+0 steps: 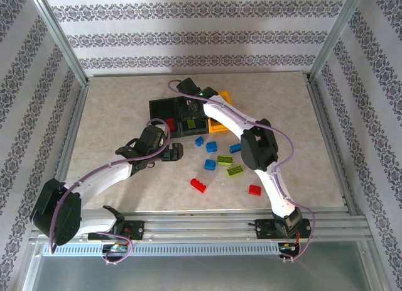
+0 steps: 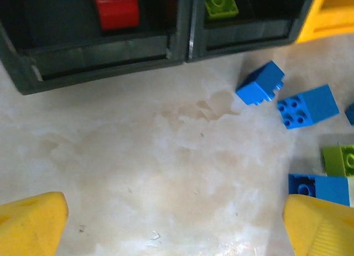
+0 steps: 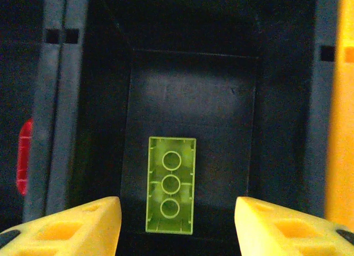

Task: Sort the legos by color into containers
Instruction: Place the lego in the container, then pick up the lego from the middle-left of the table.

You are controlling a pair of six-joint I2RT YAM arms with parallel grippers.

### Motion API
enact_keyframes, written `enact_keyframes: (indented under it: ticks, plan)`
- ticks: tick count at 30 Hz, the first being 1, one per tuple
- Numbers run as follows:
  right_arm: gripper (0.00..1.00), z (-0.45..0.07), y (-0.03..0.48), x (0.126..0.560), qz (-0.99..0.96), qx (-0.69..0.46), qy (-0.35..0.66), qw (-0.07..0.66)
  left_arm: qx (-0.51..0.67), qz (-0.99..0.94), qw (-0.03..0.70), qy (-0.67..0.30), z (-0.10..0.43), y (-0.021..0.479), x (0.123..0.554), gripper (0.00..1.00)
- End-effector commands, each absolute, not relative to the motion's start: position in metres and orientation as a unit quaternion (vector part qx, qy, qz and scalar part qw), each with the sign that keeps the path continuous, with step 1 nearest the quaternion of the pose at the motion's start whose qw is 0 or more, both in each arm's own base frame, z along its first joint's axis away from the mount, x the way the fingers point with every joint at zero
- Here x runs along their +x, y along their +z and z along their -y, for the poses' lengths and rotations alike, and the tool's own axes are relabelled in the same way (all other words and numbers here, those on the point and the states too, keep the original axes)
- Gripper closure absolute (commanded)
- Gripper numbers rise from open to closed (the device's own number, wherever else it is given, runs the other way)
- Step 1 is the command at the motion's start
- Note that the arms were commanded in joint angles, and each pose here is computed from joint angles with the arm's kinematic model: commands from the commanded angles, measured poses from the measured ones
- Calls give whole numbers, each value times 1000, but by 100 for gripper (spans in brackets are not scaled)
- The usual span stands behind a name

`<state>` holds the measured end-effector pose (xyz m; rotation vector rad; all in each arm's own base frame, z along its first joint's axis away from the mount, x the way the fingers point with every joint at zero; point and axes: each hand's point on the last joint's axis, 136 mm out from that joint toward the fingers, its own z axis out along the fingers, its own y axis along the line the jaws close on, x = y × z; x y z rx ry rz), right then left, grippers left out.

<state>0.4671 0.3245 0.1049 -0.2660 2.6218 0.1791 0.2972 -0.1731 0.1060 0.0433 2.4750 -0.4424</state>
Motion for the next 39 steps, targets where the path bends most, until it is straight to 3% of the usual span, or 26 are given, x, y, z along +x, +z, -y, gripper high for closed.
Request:
enact_keyframes:
  ticks: [1, 13, 19, 39]
  plan:
    - [41, -313, 148, 464, -953, -93, 69, 281, 103, -928, 310, -181, 201, 113, 287, 0]
    - [28, -266, 184, 433, -946, -58, 45, 316, 329, -890, 237, -209, 271, 87, 227, 0]
    - [2, -234, 191, 413, -943, -23, 31, 331, 396, -877, 188, -197, 294, 68, 201, 0]
    - [2, -165, 200, 384, -929, 78, 4, 361, 409, -896, 141, -104, 293, 29, 183, 0]
